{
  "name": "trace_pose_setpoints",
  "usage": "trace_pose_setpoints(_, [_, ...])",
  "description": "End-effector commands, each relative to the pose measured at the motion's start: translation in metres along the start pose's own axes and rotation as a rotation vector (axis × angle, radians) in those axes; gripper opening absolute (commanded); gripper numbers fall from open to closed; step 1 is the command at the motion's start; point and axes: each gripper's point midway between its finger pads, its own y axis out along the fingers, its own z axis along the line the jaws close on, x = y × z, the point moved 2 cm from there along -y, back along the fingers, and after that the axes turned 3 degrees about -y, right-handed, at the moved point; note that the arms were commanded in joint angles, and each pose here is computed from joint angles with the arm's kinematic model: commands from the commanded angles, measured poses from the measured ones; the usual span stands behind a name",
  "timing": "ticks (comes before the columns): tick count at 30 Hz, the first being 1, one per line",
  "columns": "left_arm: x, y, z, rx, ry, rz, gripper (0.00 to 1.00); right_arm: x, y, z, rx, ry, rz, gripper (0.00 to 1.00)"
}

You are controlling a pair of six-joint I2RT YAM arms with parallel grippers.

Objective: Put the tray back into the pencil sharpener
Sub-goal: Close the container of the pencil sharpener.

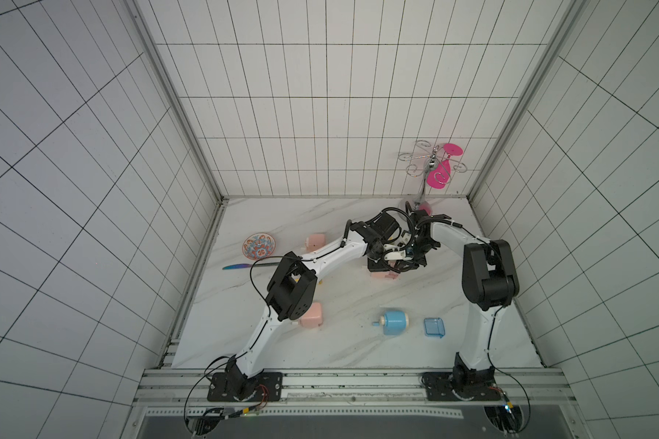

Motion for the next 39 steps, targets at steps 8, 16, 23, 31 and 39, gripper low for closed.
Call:
trace_pose_setpoints(8, [-0.005, 0.007, -0.007, -0.040, 0.007, 0.011, 0.62, -0.006, -0.014, -0.007, 0.029, 0.039, -0.034, 0.34])
trace_pose_setpoints(16, [-0.001, 0.001, -0.004, -0.024, 0.009, 0.000, 0.71, -0.009, -0.032, -0.021, 0.061, 0.117, -0.147, 0.35])
trace_pose_setpoints(23, [0.008, -0.018, 0.010, 0.061, 0.012, -0.025, 0.84, -0.019, -0.040, -0.030, 0.062, 0.156, -0.204, 0.35])
trace_pose_setpoints(31, [0.042, -0.097, 0.024, 0.207, -0.042, -0.182, 0.88, -0.030, -0.059, -0.029, 0.062, 0.184, -0.256, 0.34])
trace_pose_setpoints(39, [0.032, -0.160, 0.021, 0.223, -0.334, -0.300, 0.87, -0.032, -0.059, -0.024, 0.093, 0.192, -0.245, 0.35])
